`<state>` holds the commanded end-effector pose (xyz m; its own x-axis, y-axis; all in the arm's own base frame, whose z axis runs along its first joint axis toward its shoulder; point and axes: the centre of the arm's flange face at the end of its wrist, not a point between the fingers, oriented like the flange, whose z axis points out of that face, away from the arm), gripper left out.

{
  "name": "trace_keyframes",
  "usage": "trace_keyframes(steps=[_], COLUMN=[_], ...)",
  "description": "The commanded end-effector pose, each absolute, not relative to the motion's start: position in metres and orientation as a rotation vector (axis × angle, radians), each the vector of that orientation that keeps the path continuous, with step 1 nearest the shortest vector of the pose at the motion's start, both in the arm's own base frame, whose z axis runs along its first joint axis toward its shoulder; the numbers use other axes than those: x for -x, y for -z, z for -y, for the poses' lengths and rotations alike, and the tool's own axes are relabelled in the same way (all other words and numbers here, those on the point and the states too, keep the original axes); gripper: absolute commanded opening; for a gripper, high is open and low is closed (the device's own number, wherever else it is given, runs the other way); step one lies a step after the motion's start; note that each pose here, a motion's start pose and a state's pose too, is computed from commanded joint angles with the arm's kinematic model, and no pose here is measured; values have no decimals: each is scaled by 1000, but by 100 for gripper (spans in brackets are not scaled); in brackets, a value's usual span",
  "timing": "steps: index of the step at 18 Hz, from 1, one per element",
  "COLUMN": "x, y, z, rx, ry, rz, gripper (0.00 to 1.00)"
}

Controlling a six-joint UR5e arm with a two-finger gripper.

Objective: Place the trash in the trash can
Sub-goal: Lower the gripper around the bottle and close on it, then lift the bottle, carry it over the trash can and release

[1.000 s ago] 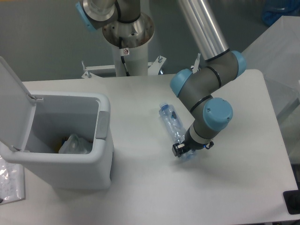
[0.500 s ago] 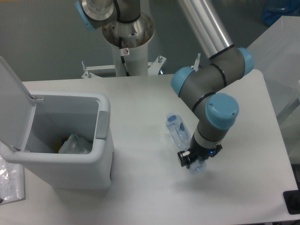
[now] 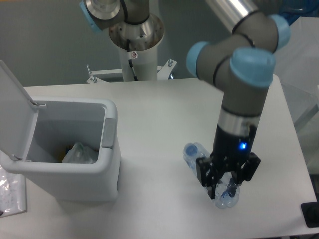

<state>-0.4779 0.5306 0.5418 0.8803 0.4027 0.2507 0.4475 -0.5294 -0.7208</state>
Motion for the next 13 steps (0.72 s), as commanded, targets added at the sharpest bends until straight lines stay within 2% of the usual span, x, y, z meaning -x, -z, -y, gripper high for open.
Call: trace_keyframes(steps=[4, 8, 13], x=[456, 431, 351], y=[-589, -607, -647], z=[-530, -535, -546], rx=[2086, 2013, 1940], ry=[122, 228, 348], rz=[402, 239, 64], gripper=[45, 45, 45])
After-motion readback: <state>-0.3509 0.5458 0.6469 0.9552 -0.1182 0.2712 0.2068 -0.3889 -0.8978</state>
